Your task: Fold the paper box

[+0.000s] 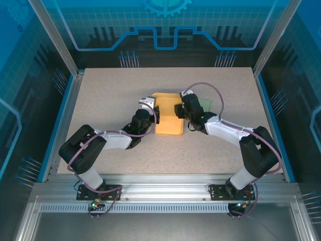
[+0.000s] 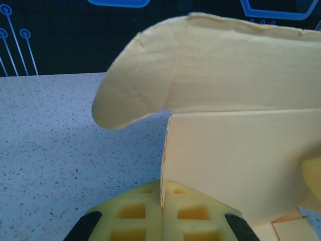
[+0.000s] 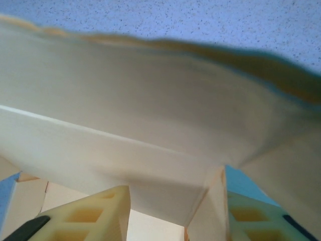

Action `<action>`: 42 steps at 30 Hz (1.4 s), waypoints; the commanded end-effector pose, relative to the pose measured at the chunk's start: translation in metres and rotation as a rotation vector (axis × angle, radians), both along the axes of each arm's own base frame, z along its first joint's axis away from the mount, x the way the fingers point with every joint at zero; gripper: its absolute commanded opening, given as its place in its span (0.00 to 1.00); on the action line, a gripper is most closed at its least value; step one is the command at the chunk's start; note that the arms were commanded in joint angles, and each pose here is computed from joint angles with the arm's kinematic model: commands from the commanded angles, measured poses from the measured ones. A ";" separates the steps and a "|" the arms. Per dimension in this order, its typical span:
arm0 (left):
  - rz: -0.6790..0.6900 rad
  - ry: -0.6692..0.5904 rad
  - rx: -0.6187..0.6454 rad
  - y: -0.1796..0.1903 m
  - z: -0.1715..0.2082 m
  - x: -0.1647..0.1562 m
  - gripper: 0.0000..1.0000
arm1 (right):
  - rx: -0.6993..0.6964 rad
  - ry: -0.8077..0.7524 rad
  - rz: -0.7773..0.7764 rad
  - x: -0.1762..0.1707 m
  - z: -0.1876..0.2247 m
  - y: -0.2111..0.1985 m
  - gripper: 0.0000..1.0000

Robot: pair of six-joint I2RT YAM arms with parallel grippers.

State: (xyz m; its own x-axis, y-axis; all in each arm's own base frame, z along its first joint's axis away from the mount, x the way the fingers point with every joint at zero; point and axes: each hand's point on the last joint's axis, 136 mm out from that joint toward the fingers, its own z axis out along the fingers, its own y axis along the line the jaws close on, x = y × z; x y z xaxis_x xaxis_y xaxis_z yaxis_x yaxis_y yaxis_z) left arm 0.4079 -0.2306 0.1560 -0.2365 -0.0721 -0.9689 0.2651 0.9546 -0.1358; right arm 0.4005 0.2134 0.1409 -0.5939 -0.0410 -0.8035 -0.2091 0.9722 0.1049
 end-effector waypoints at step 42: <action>-0.156 0.046 0.082 -0.006 -0.024 -0.003 0.00 | 0.073 0.130 0.053 0.030 -0.013 -0.032 0.57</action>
